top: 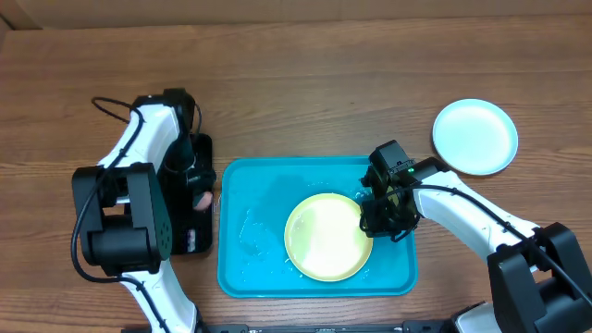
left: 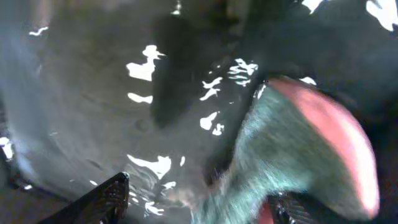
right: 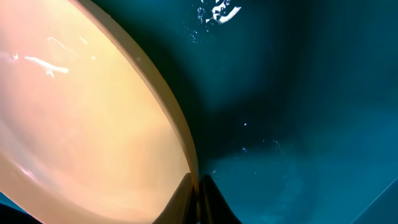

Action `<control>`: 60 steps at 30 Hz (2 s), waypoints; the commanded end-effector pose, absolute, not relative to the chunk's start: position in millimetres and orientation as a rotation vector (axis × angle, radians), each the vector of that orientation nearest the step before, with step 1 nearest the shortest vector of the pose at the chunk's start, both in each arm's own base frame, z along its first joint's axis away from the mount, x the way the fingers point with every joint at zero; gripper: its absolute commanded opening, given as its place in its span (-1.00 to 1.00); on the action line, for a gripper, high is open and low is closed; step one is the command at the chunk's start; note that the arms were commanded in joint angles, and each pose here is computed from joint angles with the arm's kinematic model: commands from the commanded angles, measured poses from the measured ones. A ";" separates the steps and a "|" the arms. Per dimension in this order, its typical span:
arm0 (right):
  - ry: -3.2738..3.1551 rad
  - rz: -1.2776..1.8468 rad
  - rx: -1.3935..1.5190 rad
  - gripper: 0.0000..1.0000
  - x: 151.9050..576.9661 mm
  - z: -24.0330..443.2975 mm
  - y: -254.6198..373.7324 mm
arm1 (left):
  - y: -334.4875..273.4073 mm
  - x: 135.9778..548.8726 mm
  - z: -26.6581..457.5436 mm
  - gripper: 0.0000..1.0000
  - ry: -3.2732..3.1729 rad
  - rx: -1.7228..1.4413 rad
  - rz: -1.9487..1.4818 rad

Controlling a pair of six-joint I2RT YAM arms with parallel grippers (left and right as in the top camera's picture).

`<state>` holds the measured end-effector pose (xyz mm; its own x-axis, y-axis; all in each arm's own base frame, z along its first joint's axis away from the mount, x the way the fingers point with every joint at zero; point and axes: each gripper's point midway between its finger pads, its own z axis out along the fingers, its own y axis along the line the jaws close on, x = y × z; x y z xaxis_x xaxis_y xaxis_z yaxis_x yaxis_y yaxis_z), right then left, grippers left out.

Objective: Clean dirty plates on tray and stack at the side
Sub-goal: 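Return the sponge to the black tray with the left gripper, then lift the yellow plate off the teal tray with the right gripper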

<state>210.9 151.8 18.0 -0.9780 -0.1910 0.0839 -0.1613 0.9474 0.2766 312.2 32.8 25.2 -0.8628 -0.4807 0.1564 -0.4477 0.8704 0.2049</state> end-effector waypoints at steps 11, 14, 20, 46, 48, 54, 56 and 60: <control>-3.028 -0.433 0.294 -0.92 223.4 22.3 155.4 | 4.7 348.0 65.1 0.61 -2.943 0.568 -0.116; -3.061 -0.459 0.305 -0.92 232.0 22.8 159.4 | -4.6 354.8 76.7 0.67 -2.972 0.536 -0.074; -3.113 -0.498 0.326 -0.92 245.7 24.3 165.6 | -24.7 370.4 116.1 0.79 -3.087 0.384 -0.054; -3.317 0.369 0.559 -0.92 299.3 168.0 124.7 | -38.4 384.9 126.8 0.99 -3.152 0.357 0.043; -3.312 0.420 0.622 -0.92 295.9 173.7 130.5 | -38.4 385.3 126.8 0.99 -3.153 0.358 0.042; -3.262 0.686 0.873 -0.92 282.0 186.7 145.7 | -39.1 386.7 126.8 0.99 -3.160 0.356 0.045; -3.248 0.785 0.940 -0.92 280.1 191.8 148.0 | -39.1 386.9 126.8 0.99 -3.160 0.356 0.045; -3.200 1.000 1.101 -0.92 276.5 204.6 154.4 | -39.2 388.0 126.9 0.99 -3.166 0.350 0.046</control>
<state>263.7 155.6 178.7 -0.7865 -0.6056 -0.1208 -0.4836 0.7257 -0.4893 381.9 -36.8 111.1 -0.9704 -0.2413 0.0089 -0.2414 0.9704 -0.0060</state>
